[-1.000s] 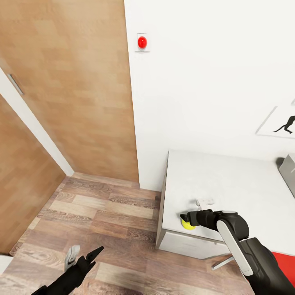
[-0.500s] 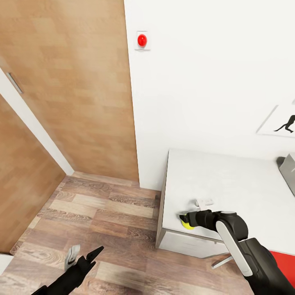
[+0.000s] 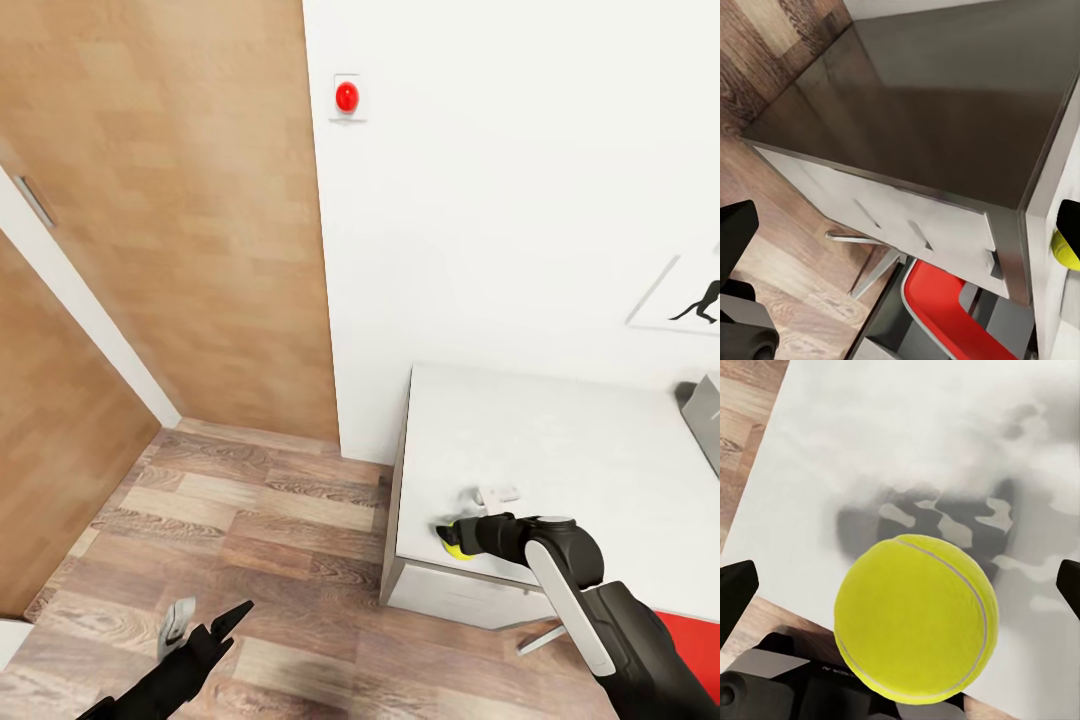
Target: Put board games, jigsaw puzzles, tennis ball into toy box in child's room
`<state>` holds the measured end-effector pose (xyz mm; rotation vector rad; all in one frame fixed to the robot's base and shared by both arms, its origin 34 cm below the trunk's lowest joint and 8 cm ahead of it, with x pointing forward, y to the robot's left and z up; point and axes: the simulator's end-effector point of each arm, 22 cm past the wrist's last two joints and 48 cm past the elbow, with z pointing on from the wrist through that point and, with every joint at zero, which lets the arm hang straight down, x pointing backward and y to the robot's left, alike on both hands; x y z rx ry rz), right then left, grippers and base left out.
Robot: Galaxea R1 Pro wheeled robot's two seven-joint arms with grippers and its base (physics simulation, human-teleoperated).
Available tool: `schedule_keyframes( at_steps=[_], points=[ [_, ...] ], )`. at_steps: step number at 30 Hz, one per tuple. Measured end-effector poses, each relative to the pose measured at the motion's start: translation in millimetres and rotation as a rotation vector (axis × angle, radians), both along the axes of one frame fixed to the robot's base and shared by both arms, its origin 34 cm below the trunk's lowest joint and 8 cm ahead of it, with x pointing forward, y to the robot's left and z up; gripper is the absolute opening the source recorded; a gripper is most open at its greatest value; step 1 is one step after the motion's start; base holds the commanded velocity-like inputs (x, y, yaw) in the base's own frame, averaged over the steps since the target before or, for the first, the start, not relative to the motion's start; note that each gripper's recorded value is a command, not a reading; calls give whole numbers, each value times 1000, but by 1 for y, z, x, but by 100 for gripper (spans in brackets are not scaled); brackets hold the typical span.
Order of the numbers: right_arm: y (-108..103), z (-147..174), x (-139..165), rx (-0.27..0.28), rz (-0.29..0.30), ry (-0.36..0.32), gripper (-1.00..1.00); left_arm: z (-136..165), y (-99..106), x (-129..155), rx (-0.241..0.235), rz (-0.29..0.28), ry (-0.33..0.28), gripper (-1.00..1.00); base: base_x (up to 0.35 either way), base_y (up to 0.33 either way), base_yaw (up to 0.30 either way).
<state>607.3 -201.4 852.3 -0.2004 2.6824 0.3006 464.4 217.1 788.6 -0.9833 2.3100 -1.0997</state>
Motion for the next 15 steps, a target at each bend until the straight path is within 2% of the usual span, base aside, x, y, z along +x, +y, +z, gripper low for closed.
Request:
schedule_keyframes(
  at_steps=[15],
  points=[
    [0,-7,-2,-1,0,15,100,-5,0,-3,0,0,15,100,0,0,0]
  ],
)
